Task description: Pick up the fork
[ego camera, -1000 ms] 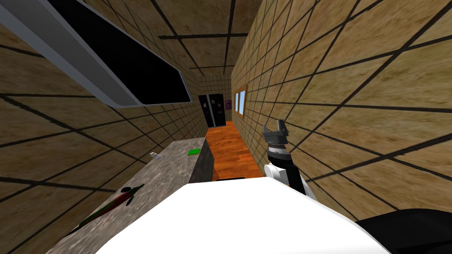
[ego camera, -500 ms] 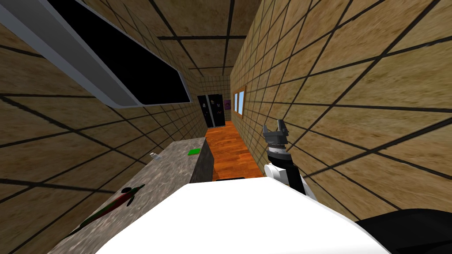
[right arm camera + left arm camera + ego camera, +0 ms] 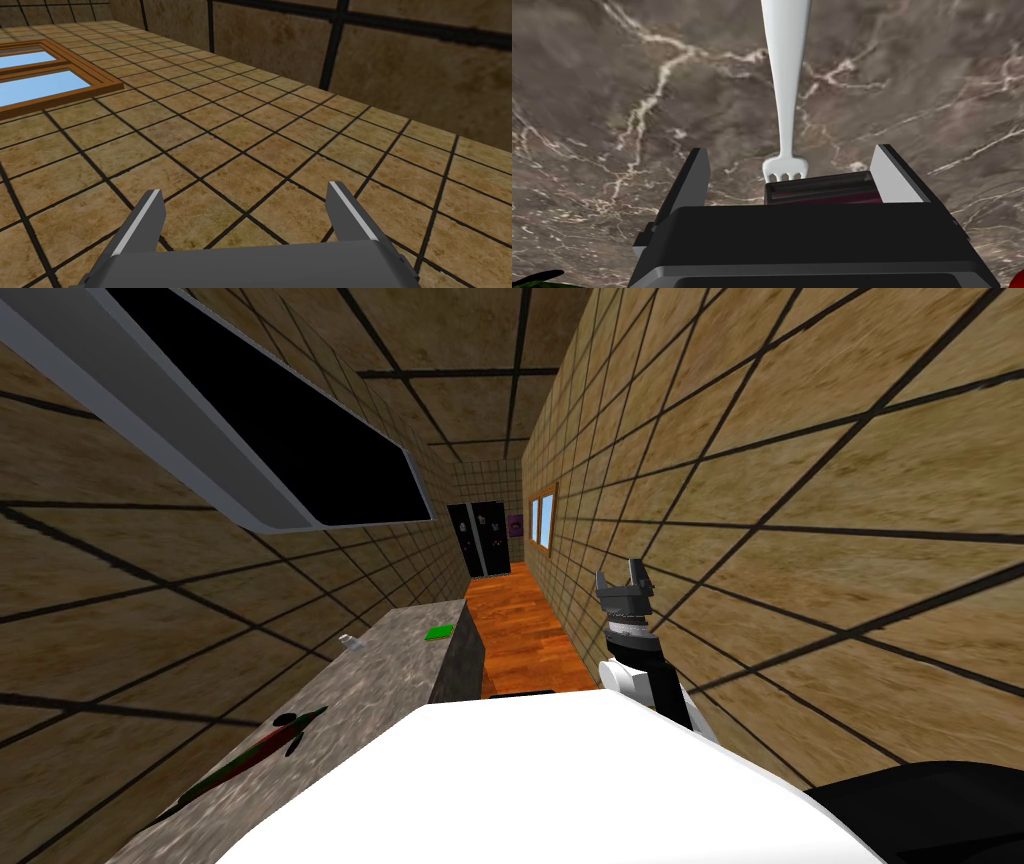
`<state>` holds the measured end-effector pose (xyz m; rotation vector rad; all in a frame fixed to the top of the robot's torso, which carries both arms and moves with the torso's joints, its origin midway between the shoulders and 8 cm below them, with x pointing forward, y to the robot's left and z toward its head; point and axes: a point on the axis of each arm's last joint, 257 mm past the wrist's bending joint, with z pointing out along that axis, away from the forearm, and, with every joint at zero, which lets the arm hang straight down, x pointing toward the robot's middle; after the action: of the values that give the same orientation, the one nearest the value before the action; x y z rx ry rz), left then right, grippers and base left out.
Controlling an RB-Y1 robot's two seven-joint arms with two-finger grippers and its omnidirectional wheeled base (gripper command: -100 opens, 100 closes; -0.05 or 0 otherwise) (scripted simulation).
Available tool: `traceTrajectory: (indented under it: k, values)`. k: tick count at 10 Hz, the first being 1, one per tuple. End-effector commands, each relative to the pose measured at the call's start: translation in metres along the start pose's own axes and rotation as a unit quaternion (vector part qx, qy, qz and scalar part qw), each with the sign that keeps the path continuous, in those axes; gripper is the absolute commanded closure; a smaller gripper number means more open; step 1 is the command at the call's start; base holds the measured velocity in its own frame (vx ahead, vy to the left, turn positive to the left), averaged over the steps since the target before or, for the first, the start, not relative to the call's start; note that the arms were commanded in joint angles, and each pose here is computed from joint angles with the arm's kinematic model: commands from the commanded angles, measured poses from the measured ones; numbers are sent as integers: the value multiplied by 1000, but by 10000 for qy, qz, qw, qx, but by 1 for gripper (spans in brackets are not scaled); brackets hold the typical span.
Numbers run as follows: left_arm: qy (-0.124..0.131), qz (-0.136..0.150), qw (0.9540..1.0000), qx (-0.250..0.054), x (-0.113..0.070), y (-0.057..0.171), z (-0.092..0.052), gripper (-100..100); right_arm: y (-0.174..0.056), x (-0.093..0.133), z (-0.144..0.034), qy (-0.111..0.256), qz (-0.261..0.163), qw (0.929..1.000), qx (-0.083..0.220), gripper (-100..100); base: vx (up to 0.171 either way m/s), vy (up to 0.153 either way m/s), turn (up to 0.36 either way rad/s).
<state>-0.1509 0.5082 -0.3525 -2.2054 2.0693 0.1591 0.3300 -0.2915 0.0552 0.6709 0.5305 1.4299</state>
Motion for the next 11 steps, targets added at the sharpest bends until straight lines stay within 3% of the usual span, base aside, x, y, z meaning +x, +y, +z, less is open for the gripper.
traceTrajectory:
  k: [1,2,6,7,8,11]
  values:
    - [0,0,10000,0,0,0,0,-100,0,0,0,0,0,10000,0,0,0,0,0]
    - [-2,6,10000,-3,0,0,0,100,0,0,0,0,0,10000,0,0,0,0,0]
    - [-2,2,10000,-5,0,1,0,100,0,0,0,0,0,10000,0,0,0,0,0]
    - [-2,1,10000,-6,0,1,0,0,0,0,0,0,0,10000,0,0,0,0,0]
    - [4,-4,10000,-9,0,-1,-4,100,0,0,0,0,0,10000,0,0,-7,6,-7]
    - [19,-19,10000,-24,2,-2,-13,100,0,0,0,0,0,10000,0,0,-9,10,-7]
